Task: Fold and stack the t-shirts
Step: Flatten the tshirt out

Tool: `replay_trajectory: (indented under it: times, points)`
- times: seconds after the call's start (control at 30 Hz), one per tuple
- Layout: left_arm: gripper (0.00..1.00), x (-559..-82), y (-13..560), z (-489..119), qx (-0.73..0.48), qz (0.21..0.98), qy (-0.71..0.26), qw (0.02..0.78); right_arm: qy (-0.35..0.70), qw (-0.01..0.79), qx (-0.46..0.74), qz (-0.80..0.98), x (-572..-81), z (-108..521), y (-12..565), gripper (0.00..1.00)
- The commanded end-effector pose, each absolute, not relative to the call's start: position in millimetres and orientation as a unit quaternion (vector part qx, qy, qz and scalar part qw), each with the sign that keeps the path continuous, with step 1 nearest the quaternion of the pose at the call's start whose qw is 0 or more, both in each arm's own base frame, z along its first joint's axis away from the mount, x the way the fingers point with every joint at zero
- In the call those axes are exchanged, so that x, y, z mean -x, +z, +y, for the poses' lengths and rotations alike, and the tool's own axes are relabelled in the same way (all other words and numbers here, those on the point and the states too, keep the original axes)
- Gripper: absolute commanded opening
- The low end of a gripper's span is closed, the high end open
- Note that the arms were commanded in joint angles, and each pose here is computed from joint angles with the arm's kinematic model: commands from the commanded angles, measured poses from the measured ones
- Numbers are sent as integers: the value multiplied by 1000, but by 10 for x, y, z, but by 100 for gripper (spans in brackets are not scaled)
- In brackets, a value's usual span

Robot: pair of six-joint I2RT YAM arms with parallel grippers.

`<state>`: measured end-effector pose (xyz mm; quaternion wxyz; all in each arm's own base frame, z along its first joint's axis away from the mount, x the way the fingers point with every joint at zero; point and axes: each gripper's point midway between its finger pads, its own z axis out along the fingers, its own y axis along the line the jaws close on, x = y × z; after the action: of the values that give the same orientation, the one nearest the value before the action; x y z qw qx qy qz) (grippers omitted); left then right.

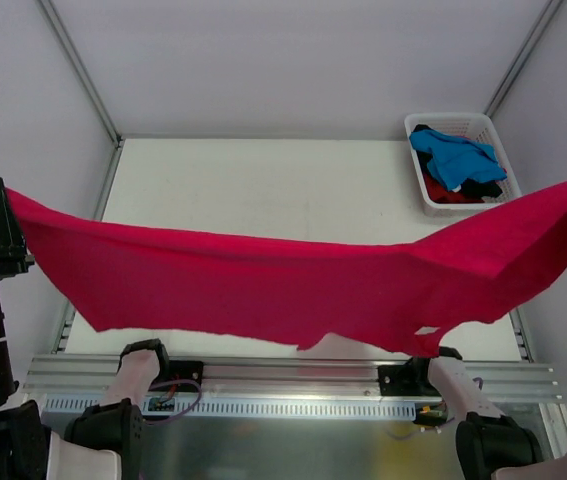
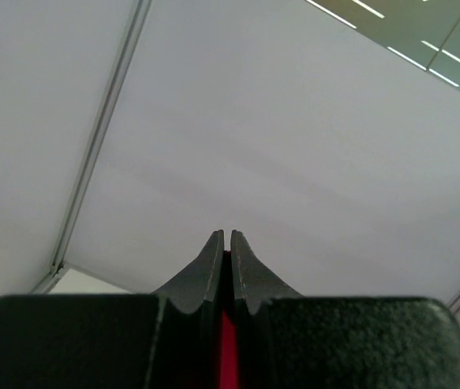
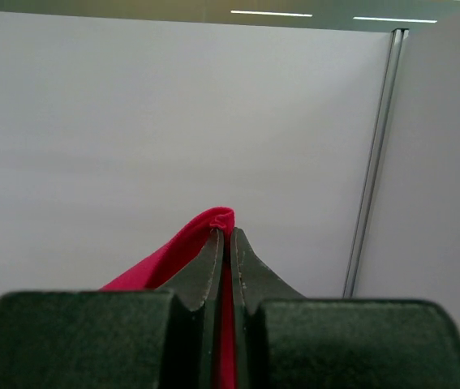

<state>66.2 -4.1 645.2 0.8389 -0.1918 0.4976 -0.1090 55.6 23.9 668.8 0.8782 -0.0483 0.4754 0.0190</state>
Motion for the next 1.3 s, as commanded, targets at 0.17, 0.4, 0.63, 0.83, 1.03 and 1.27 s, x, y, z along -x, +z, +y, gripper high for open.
replay_trajectory:
  times: [0.17, 0.4, 0.63, 0.83, 1.03, 1.27]
  points:
    - [0, -2493, 5478, 456, 304, 664, -98, 676, 61, 748, 8, 661, -2512, 127, 5851, 0]
    - [0, -3522, 4338, 762, 343, 716, -73, 604, 66, 625, 34, 777, -4022, 231, 4480, 0]
    - [0, -4249, 3044, 866, 365, 746, -37, 555, 98, 529, 59, 841, -5161, 627, 3184, 0]
    - [0, -4828, 2167, 1095, 377, 778, 14, 503, 117, 467, 59, 875, -5972, 774, 2045, 0]
    - [0, -5538, 1924, 1123, 346, 793, 6, 501, 110, 499, 60, 858, -6451, 811, 1913, 0]
    - [0, -5737, 2487, 1128, 316, 769, 6, 556, 99, 571, 56, 813, -6389, 806, 2822, 0]
